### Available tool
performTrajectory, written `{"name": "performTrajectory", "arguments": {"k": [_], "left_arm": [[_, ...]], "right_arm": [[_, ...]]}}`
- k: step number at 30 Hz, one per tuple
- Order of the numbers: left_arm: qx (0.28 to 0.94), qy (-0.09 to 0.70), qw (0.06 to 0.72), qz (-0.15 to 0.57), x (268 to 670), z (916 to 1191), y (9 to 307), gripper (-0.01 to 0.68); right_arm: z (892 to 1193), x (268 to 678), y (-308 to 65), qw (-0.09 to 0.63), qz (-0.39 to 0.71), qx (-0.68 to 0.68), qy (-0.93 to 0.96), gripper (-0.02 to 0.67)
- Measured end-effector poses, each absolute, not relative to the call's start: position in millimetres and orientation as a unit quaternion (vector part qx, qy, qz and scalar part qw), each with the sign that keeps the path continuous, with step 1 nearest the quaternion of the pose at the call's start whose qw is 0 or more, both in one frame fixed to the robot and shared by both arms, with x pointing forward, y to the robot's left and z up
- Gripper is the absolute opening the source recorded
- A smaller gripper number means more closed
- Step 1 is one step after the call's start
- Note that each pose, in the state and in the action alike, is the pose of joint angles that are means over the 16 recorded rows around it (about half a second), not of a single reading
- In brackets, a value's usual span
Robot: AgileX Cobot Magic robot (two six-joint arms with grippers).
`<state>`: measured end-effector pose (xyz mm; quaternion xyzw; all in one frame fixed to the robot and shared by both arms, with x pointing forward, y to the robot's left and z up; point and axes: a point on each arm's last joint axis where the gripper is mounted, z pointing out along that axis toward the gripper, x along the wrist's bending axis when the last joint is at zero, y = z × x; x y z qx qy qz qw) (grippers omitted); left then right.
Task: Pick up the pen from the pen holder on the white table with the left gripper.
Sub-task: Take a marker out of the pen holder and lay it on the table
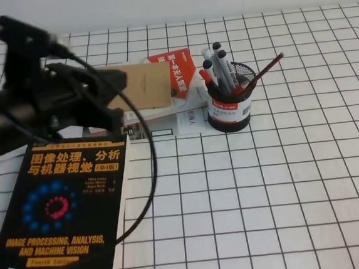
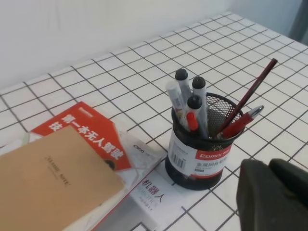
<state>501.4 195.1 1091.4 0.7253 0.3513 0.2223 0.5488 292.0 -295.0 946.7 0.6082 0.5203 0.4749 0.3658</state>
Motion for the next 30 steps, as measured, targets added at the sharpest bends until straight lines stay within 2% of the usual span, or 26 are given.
{"name": "performTrajectory", "arguments": {"k": [8,16,20,30], "left_arm": [[0.761,0.320,0.532,0.185,543.5,1053.9,145.1,0.189],[0.787,0.295,0.521,0.151,567.8,1019.9,119.9,0.345],[0.794,0.278,0.522,0.144,578.8,1010.3,112.0,0.371],[0.794,0.247,0.533,0.156,613.4,1004.6,95.2,0.377]], "right_arm": [[946.7,292.0,-295.0,0.366,0.475,0.608,0.520,-0.016],[946.7,292.0,-295.0,0.366,0.475,0.608,0.520,-0.016],[946.7,292.0,-295.0,0.366,0.475,0.608,0.520,-0.016],[946.7,292.0,-295.0,0.366,0.475,0.608,0.520,-0.016]]}}
